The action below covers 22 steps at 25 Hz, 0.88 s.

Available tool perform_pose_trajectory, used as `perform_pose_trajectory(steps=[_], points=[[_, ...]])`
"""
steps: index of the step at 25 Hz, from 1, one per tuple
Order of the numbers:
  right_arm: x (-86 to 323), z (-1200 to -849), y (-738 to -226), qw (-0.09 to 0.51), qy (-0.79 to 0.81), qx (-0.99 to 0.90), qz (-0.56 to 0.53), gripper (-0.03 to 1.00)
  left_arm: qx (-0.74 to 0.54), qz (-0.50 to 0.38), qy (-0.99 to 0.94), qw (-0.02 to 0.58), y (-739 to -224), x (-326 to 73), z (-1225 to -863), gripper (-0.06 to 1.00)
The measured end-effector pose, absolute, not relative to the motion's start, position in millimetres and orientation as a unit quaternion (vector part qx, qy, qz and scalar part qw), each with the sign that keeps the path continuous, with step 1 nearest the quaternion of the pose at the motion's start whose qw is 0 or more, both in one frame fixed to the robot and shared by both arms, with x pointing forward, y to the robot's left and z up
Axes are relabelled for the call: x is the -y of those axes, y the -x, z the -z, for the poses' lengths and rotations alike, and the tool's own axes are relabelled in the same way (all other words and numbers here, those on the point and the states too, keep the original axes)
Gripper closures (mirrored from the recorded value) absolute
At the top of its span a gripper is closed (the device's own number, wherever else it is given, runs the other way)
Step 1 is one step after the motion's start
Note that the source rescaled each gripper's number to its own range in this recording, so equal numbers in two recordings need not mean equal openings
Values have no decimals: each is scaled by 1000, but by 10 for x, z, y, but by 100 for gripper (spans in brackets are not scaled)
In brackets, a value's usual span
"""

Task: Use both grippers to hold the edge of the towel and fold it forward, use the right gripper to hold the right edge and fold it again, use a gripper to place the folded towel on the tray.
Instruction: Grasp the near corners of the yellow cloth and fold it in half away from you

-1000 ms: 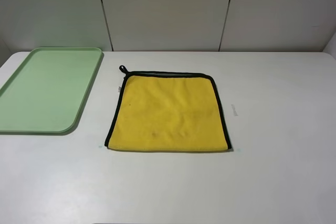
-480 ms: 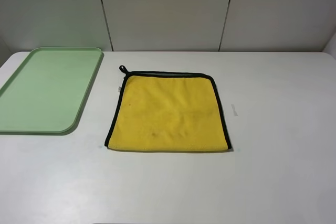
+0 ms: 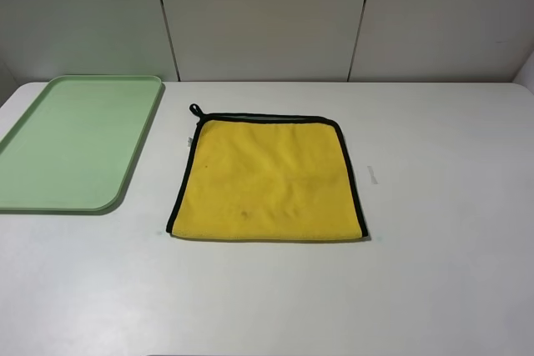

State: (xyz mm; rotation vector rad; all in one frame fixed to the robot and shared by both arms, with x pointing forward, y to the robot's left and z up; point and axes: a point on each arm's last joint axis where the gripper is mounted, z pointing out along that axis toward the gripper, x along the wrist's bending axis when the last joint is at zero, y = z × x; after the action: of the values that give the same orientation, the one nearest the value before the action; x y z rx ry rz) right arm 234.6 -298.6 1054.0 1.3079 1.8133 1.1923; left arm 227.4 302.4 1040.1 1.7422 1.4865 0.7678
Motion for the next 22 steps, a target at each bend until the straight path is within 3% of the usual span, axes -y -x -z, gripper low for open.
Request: perform_pose_trajectory(steps=[22], points=[[2986,-10540,-2346,299,-493,-683,-449,-3,-575,-298,-674,355,-2274,-3025,-10401,-5]])
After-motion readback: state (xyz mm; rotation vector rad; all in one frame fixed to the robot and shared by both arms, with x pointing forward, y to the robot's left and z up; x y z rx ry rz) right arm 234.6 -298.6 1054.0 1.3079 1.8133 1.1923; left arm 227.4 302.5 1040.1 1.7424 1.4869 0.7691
